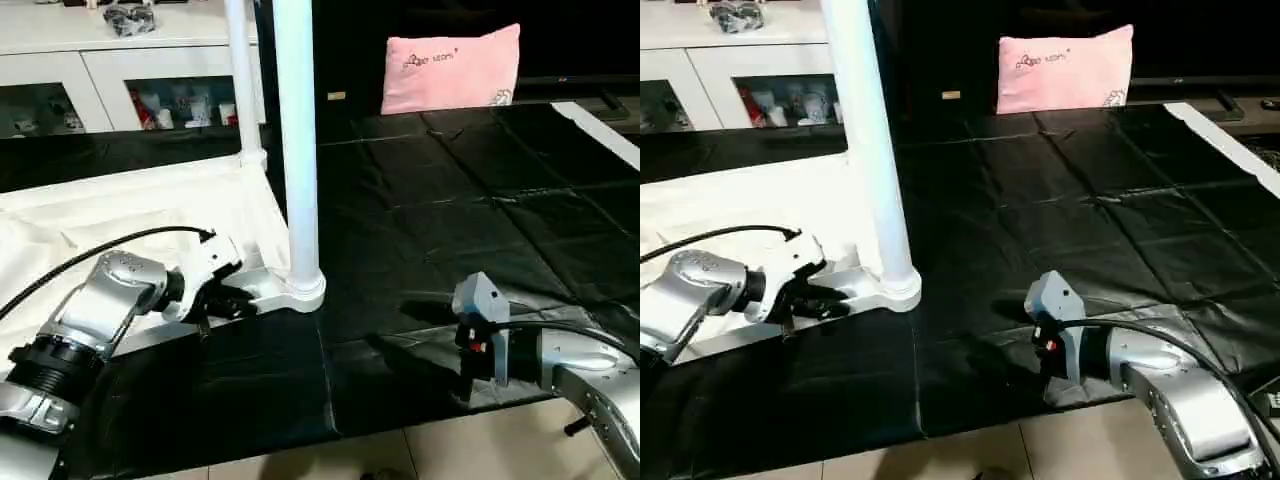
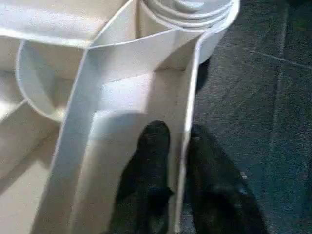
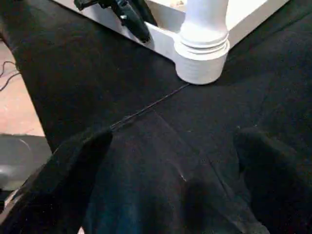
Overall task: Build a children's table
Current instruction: Rotate leg to tighten
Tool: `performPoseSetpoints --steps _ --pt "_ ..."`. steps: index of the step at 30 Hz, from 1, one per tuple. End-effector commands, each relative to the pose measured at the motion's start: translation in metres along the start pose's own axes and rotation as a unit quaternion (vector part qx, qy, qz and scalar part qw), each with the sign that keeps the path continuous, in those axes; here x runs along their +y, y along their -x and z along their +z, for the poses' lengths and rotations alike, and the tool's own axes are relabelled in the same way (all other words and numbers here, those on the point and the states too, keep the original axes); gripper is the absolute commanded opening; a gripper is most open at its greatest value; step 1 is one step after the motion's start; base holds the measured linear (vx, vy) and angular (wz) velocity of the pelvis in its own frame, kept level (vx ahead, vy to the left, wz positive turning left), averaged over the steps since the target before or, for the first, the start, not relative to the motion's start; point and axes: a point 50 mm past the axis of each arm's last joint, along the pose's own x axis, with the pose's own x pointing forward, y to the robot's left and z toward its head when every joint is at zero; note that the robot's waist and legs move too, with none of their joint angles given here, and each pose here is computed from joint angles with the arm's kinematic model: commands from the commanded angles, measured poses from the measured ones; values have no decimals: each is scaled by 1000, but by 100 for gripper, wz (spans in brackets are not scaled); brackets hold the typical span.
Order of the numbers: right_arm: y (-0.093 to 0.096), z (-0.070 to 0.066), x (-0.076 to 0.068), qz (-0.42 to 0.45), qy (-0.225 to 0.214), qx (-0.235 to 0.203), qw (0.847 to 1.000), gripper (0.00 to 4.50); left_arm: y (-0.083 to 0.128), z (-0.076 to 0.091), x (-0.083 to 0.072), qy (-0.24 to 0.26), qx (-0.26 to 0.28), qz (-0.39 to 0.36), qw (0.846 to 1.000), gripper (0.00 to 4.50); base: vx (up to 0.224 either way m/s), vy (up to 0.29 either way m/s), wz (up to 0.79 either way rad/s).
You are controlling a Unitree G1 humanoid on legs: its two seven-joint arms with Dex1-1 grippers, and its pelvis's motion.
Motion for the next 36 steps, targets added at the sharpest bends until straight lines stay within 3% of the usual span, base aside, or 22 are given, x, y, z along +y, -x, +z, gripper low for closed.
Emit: performPoseSetpoints --steps 1,5,14,18,19,20,23,28,36 --pt "1 3 1 6 8 -4 1000 450 2 6 4 -9 0 7 1000 31 0 0 0" --pt "1 2 1 5 9 -4 1000 450 2 6 4 -12 -2 4 1000 3 0 0 0" --pt "2 -1 -3 -3 14 -4 1000 450 2 4 3 -16 -2 -3 1000 3 0 0 0" --pt "1 -3 -7 -20 22 -6 1000 450 2 4 3 -21 -5 -4 1000 3 0 0 0" --pt "0 -3 -13 -47 25 -14 998 450 1 7 0 -43 -19 -20 999 3 0 0 0" --pt "-3 -1 -25 -89 28 -26 995 450 -2 11 -8 -83 -37 -50 995 3 0 0 0" --pt "-8 3 -30 -100 38 -33 994 450 -5 13 -10 -91 -42 -58 993 3 0 0 0" --pt "-28 15 -29 -84 59 -43 994 450 -15 17 -15 -104 -49 -75 991 3 0 0 0" --pt "-37 32 -34 -89 70 -65 991 450 -20 15 -18 -117 -54 -62 990 3 0 0 0"
